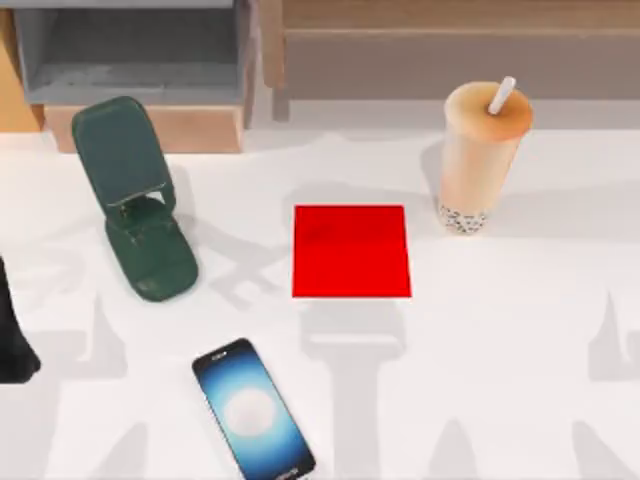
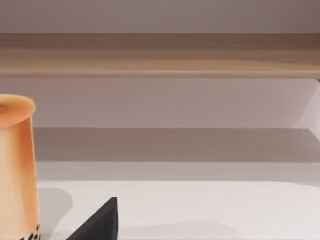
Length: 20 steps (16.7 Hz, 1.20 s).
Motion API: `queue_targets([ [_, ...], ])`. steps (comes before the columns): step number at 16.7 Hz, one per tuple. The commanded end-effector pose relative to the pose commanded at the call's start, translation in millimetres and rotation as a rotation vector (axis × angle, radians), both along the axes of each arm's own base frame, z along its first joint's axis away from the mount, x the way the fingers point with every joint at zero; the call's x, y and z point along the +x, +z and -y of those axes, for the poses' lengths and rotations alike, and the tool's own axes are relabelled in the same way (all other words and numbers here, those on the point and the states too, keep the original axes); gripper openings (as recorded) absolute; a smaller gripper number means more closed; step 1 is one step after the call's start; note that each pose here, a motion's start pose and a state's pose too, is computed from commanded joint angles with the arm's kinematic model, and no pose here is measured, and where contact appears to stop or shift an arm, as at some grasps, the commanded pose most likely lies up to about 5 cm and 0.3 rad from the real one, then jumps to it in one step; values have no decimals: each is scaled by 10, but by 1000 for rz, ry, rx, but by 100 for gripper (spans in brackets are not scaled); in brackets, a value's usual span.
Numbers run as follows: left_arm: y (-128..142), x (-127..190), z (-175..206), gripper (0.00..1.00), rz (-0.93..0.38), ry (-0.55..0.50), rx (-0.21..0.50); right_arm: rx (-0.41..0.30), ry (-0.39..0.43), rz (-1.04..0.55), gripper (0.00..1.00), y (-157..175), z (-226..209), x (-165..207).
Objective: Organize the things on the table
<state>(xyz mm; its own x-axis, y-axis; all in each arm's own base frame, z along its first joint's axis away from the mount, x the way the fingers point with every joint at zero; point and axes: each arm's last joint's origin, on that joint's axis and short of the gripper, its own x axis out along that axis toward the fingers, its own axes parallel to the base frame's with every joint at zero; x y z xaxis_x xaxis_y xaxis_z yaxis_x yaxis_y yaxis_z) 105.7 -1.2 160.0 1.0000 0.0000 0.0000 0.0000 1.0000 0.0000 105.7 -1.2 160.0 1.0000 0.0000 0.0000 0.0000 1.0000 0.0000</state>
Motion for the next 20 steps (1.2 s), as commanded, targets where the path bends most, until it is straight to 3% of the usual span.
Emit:
queue_targets([
  [6, 174, 9, 22, 100, -89, -24, 6, 0, 0, 0, 100, 0, 0, 0],
  [11, 815, 213, 73, 100, -351, -76, 26, 0, 0, 0, 100, 0, 0, 0],
  [16, 1460, 958, 102, 100, -701, -86, 42, 0, 0, 0, 100, 0, 0, 0],
  [20, 1544, 1733, 14, 100, -986, -50, 30, 0, 0, 0, 100, 0, 0, 0],
])
